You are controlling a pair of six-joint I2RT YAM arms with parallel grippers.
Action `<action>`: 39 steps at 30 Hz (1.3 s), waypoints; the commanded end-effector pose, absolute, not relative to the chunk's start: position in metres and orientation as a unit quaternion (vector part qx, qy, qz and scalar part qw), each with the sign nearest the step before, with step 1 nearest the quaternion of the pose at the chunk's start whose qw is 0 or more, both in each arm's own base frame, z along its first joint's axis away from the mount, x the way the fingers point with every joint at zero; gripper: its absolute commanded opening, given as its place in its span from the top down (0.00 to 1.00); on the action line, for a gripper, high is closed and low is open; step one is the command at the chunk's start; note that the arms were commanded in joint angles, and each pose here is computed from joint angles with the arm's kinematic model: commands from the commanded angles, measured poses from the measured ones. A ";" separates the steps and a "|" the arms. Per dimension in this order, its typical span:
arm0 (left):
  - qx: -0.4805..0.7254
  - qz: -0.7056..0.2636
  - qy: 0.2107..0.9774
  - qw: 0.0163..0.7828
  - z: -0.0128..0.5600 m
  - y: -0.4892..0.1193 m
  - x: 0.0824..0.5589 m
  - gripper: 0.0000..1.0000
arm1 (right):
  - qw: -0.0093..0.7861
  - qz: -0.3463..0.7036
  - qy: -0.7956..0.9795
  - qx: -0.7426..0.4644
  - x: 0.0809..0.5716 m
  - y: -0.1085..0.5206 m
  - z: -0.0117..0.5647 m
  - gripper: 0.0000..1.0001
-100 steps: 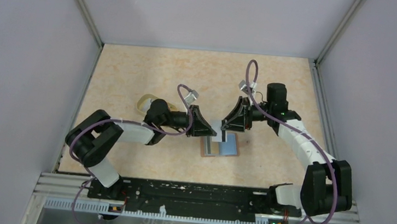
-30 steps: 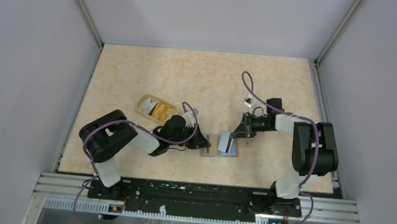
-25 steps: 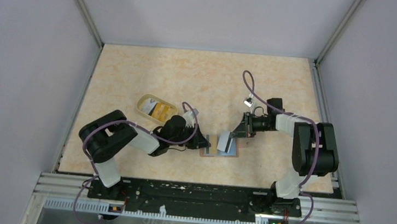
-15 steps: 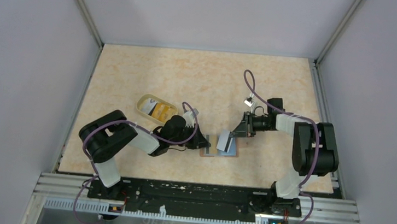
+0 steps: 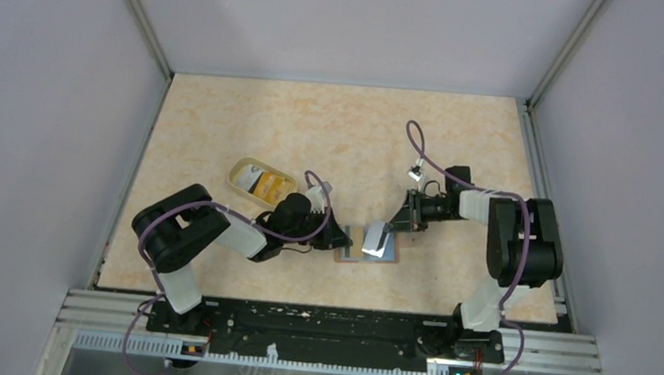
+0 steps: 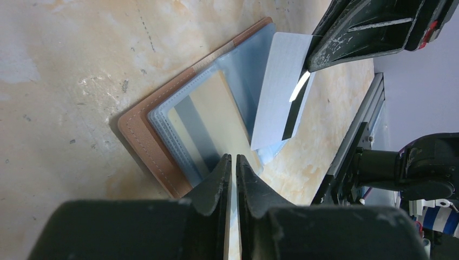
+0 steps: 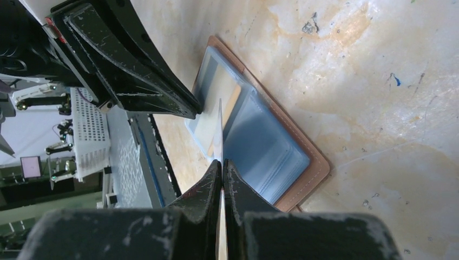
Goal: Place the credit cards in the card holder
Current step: Insert the credit card into the card holder.
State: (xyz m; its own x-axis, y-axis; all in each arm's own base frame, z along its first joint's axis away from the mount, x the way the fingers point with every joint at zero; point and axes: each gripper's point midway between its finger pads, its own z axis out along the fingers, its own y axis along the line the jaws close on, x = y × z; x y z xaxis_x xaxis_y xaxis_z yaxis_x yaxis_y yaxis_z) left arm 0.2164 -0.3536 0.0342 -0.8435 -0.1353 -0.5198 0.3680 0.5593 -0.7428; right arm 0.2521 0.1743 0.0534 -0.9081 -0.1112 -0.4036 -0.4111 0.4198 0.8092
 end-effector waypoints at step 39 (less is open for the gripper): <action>0.086 -0.456 0.844 0.270 0.027 -0.353 0.213 0.88 | 0.086 0.450 0.873 -0.165 0.257 0.189 0.019 1.00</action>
State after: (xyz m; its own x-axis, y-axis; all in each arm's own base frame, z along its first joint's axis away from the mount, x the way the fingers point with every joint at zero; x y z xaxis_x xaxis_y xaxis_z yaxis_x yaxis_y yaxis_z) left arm 0.2162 -0.3537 0.0341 -0.8381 -0.1254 -0.5310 0.3825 0.5589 -0.7358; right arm 0.2465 0.1903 0.0241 -0.9414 -0.1885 -0.2796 -0.3370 0.4974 0.7994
